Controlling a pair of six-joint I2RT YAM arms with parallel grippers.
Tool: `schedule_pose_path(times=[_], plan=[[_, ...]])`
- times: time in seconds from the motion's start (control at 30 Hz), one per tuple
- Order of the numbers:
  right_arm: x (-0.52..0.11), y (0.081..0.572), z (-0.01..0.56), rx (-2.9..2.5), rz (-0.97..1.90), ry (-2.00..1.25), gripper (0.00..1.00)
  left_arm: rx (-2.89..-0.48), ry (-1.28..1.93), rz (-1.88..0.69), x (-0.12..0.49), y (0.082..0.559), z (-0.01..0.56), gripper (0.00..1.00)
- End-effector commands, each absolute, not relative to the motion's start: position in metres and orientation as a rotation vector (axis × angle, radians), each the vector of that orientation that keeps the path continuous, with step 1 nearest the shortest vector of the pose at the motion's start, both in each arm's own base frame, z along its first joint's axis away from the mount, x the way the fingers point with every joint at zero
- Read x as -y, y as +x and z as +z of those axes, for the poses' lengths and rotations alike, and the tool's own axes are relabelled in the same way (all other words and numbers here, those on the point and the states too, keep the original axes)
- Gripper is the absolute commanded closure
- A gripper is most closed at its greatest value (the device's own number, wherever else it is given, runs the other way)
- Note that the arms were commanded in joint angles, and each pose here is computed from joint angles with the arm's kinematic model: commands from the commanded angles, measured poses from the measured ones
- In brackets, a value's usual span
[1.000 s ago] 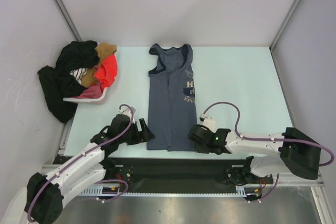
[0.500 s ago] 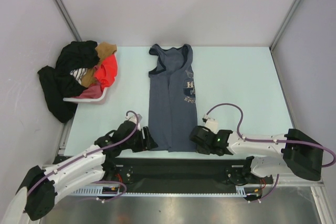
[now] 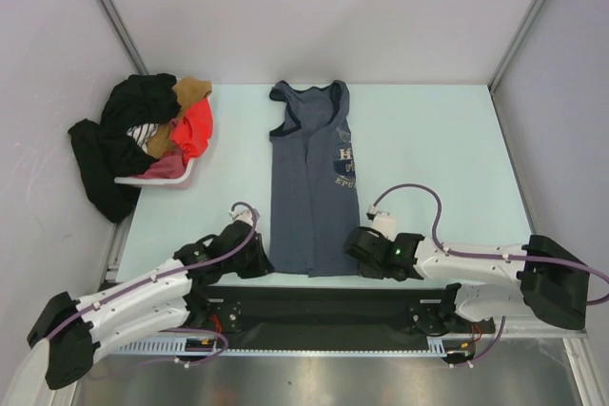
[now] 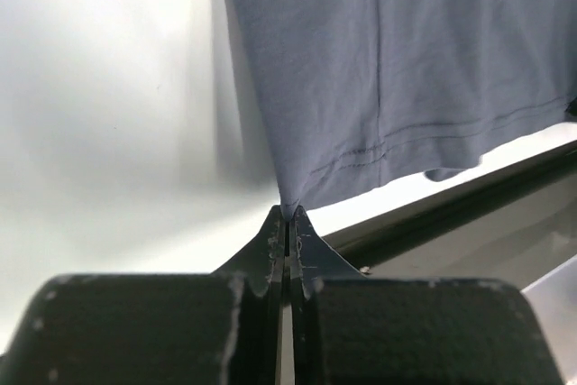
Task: Fold and stack the tank tops
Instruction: Fold the tank top
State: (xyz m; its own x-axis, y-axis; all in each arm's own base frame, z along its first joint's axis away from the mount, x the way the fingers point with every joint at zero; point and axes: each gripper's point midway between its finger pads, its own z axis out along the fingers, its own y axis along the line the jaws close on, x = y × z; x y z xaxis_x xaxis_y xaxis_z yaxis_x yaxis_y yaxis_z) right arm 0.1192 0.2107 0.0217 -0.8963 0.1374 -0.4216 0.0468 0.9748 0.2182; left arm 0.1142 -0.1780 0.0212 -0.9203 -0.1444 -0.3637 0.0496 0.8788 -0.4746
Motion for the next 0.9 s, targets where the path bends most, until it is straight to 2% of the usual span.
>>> schedule_pose_path(times=[0.0,0.3,0.87], plan=[[-0.208,0.129,0.05,-2.611,0.265,0.09,1.0,-2.584,-0.054,-0.666,0.18,0.128,0.049,1.0],[-0.223,0.164,0.107,-2.501,0.349,-0.006,0.96,-2.544,-0.003,-0.704,0.201,0.145,0.076,1.0],[-0.237,0.292,0.149,-2.455,0.367,-0.013,0.95,-2.393,-0.055,-0.561,0.203,0.261,0.131,1.0]])
